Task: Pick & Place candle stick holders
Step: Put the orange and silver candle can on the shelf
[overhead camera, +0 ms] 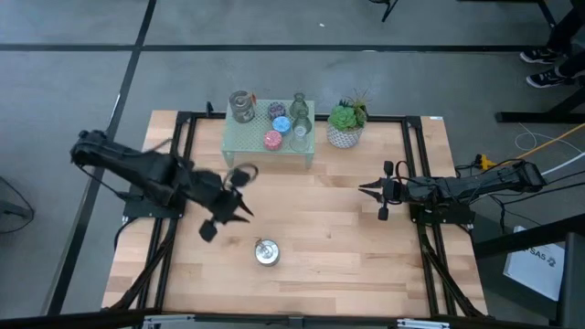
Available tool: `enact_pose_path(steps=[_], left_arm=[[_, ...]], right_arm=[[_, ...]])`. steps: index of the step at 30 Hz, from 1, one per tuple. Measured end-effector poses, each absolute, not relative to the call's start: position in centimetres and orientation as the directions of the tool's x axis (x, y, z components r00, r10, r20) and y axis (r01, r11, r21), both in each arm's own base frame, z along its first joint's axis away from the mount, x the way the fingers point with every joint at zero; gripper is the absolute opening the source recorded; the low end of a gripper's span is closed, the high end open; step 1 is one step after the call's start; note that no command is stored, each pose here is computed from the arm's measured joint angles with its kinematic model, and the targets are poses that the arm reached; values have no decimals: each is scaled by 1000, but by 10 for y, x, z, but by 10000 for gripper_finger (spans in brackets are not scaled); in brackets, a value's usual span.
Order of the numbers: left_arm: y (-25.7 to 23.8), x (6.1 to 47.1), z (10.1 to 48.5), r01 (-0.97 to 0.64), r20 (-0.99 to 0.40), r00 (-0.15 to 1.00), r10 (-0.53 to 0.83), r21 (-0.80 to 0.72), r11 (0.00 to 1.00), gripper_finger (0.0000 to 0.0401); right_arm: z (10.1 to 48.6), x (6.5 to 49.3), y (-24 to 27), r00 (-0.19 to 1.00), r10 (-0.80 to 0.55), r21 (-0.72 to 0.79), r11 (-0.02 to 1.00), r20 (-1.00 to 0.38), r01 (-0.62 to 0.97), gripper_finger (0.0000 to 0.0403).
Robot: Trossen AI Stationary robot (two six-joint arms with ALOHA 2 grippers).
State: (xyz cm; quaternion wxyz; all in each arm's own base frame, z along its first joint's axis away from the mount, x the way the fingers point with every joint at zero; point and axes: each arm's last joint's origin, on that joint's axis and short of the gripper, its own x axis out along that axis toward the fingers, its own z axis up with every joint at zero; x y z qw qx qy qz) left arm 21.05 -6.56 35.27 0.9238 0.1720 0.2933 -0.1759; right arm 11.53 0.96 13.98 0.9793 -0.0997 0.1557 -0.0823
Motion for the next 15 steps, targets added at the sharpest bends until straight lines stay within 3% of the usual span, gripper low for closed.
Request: enact_pose_path(steps=[9,15], left_arm=[[-119,240,325,529,-600,739,-307,235,815,79],[-142,257,296,546,-671,694,-261,255,798,79]], right_arm=[[140,115,10,938,-192,-221,967,-289,130,44],[140,115,10,938,-192,-221,967,-289,130,44]])
